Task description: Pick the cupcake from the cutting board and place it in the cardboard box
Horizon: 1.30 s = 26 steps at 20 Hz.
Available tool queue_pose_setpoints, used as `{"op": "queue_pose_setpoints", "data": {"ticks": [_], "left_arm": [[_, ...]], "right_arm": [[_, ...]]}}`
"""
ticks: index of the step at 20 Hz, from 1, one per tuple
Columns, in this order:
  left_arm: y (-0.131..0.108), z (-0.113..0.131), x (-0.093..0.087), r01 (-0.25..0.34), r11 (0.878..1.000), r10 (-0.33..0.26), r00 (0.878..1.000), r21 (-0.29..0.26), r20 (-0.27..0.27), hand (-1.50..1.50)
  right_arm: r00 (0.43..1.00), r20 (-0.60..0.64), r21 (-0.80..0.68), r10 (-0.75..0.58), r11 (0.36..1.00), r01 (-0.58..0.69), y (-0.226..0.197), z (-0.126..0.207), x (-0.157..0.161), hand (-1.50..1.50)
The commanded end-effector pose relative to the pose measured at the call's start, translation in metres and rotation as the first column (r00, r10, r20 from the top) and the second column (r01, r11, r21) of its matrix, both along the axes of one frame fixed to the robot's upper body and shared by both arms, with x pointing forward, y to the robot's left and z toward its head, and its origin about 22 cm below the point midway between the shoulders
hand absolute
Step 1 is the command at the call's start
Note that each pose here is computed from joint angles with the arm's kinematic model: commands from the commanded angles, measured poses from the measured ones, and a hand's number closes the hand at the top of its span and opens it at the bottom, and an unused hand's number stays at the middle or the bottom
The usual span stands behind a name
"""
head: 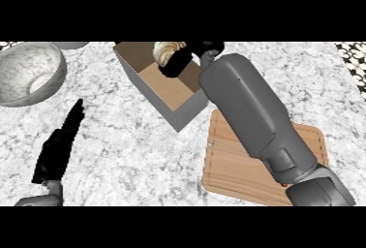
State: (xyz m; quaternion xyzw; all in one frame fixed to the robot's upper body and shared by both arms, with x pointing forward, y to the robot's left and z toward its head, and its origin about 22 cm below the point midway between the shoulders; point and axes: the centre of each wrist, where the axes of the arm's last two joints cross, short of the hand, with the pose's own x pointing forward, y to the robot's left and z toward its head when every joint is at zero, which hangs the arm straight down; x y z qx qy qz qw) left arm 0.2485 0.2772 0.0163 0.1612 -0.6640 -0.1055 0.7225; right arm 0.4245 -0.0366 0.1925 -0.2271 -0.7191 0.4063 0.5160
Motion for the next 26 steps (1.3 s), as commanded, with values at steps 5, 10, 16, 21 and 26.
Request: {"op": "queue_pose_setpoints", "data": {"ticks": [5, 10, 16, 21, 26], "left_arm": [[0.0, -0.005, 0.004, 0.028, 1.0, -0.028, 1.0, 0.013, 0.001, 0.0], [-0.009, -0.003, 0.014, 0.067, 0.998, -0.067, 0.998, 0.011, 0.009, 0.0], [-0.016, 0.007, 0.022, 0.085, 0.996, -0.085, 0.996, 0.011, 0.028, 0.0], [-0.01, 0.002, 0.015, 0.056, 0.998, -0.056, 0.998, 0.005, 0.017, 0.0], [-0.02, 0.001, 0.017, 0.043, 0.999, -0.043, 0.999, -0.002, 0.014, 0.0]], "right_arm": [[0.993, -0.097, -0.076, -0.063, 0.996, 0.056, 0.011, -0.03, 0.015, 1.5], [0.976, -0.171, -0.025, -0.134, 0.991, 0.131, 0.0, -0.059, 0.017, -1.5], [0.979, -0.157, 0.084, -0.129, 0.986, 0.143, -0.006, -0.071, 0.016, -1.5], [0.976, -0.091, 0.375, -0.2, 0.9, 0.22, -0.013, -0.059, 0.021, -1.5], [0.968, -0.108, 0.574, -0.225, 0.781, 0.246, -0.021, -0.049, 0.026, -1.5]]}}
